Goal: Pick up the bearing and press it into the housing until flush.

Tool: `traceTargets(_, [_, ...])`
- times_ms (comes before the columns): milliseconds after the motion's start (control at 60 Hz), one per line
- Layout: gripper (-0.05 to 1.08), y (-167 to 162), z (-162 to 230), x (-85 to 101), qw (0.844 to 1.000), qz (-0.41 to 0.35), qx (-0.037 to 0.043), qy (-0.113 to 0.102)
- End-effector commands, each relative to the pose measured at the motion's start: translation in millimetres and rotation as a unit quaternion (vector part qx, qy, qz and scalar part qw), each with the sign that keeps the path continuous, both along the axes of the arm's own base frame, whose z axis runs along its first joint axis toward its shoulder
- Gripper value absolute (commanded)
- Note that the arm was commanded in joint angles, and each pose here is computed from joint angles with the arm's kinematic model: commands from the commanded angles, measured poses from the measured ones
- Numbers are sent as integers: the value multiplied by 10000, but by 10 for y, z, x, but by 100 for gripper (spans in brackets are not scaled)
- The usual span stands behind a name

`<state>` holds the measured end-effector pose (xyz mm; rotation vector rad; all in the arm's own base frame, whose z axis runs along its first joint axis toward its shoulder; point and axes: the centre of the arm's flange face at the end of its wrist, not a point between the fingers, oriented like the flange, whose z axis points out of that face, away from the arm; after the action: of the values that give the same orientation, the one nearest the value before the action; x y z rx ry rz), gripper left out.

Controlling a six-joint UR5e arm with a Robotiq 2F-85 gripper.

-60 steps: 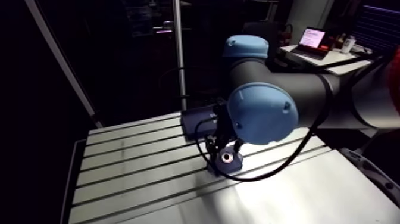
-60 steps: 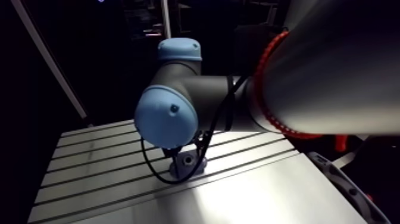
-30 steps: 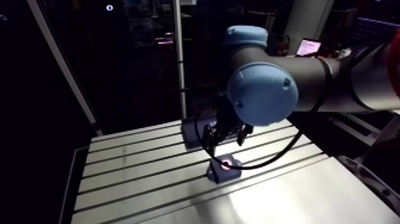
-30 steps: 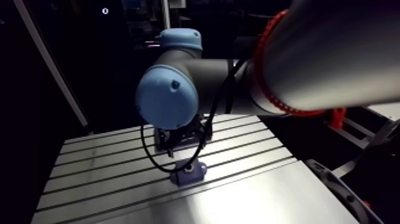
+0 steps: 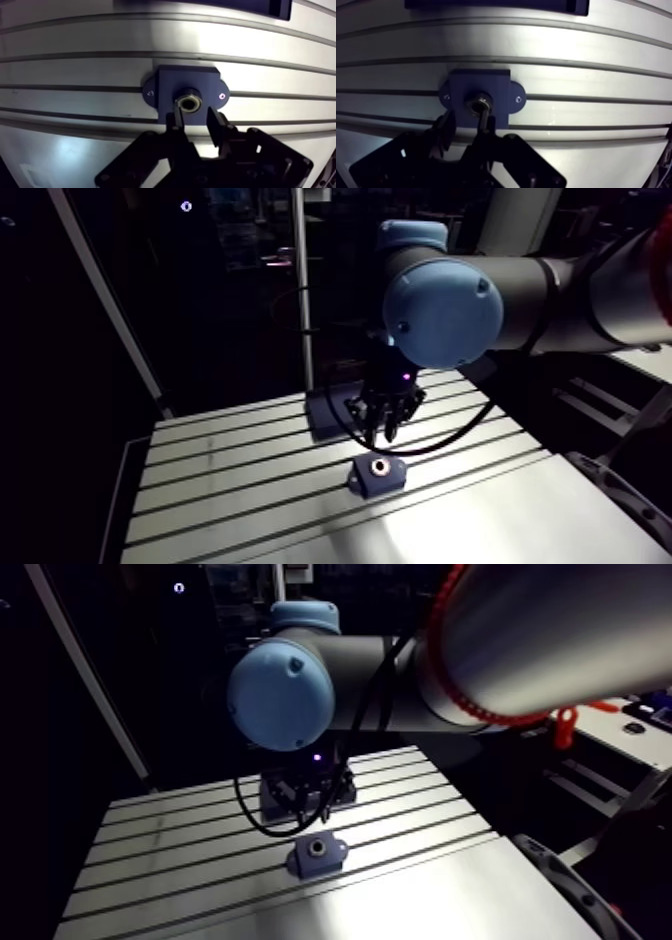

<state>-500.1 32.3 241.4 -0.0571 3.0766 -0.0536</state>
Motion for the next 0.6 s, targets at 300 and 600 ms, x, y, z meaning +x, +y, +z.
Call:
traceTargets(300, [107, -7, -238, 42, 10000, -18, 75, 2])
traceTargets(600, [107, -14, -270, 63, 10000, -18, 65, -35])
